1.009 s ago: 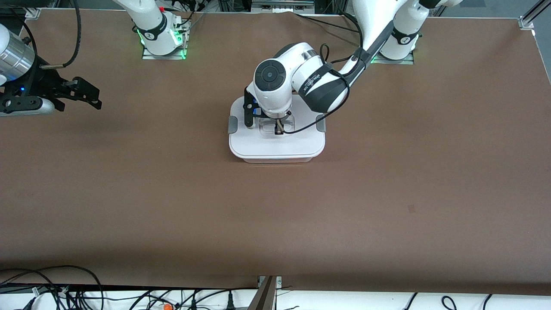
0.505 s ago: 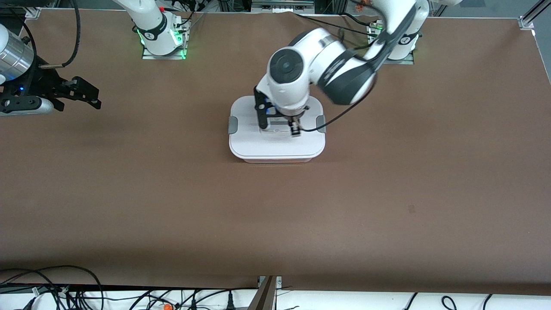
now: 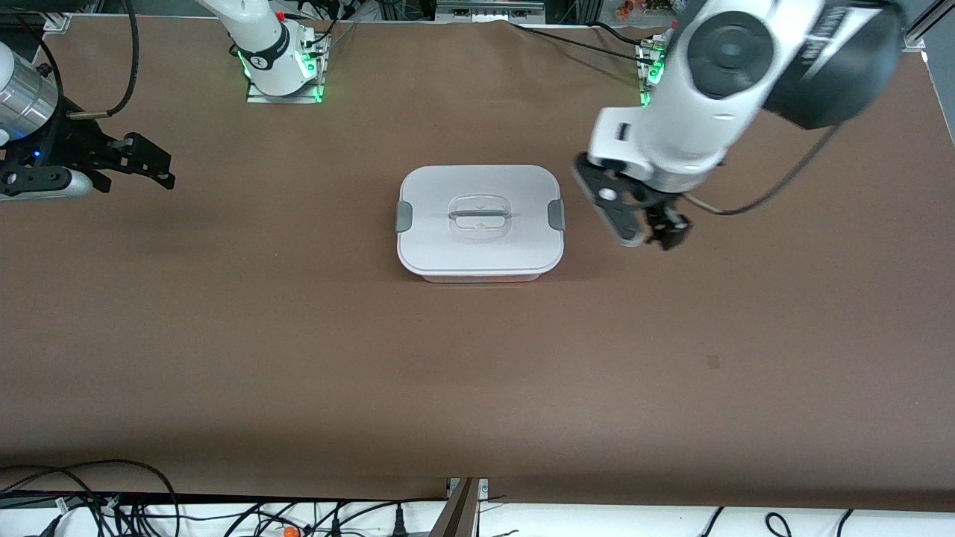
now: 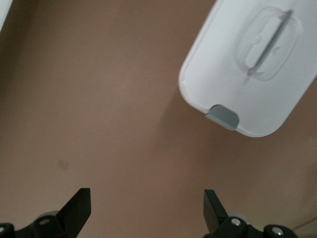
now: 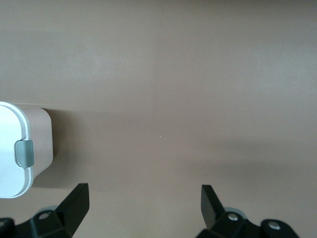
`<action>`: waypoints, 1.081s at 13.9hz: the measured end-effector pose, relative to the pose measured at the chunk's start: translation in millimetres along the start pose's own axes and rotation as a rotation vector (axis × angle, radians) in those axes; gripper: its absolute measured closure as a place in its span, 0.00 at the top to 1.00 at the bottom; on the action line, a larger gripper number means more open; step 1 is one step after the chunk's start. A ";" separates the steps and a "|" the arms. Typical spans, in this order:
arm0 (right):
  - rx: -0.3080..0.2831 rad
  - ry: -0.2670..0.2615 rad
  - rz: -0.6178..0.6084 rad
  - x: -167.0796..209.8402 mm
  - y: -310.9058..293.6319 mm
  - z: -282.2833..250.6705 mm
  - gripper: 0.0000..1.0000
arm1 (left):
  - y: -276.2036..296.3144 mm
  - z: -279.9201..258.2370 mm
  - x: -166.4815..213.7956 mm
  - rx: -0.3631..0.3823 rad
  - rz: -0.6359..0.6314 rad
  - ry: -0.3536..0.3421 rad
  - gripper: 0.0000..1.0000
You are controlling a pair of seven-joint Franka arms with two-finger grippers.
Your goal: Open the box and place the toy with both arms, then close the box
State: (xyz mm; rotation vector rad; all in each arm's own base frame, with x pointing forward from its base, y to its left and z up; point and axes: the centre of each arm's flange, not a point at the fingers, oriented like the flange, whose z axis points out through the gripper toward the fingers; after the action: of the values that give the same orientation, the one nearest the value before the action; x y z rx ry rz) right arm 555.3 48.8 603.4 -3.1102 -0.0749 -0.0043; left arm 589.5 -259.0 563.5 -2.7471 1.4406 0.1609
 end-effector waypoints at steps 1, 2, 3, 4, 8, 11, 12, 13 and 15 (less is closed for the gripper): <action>0.000 0.000 0.002 0.1 0.9 0.2 1.00 | -17.4 -7.0 -20.2 -0.004 -0.082 -0.009 1.00; 0.000 -0.001 0.004 0.3 2.0 0.4 1.00 | -32.0 -13.8 -41.1 -0.011 -0.179 -0.024 1.00; 0.000 -0.001 0.005 0.4 2.9 0.6 1.00 | -46.7 -19.5 -61.4 -0.017 -0.284 -0.034 1.00; 0.000 -0.003 0.006 0.5 3.5 1.0 1.00 | -59.4 -24.5 -78.5 -0.018 -0.383 -0.034 1.00; -0.002 -0.025 0.006 1.3 3.8 7.1 1.00 | -94.4 -21.1 -115.5 0.005 -0.616 0.052 1.00; -0.004 -0.082 -0.005 -0.1 4.3 18.4 1.00 | -93.0 -7.8 -144.1 0.054 -0.706 0.196 1.00; -0.005 -0.100 -0.011 -1.2 4.4 21.1 1.00 | -89.7 -4.7 -158.3 0.053 -0.733 0.194 1.00; -0.005 -0.106 -0.014 -1.5 4.4 22.0 1.00 | -86.7 -2.6 -168.9 0.049 -0.749 0.185 1.00; -0.004 -0.104 -0.018 -1.3 5.2 21.4 1.00 | -81.7 0.7 -176.0 0.039 -0.768 0.170 1.00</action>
State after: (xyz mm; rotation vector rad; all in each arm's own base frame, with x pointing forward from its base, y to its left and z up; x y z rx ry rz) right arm 554.3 44.2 581.8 -3.1123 -0.1061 0.1570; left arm 557.3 -68.4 580.4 -3.0946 0.3106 -0.1270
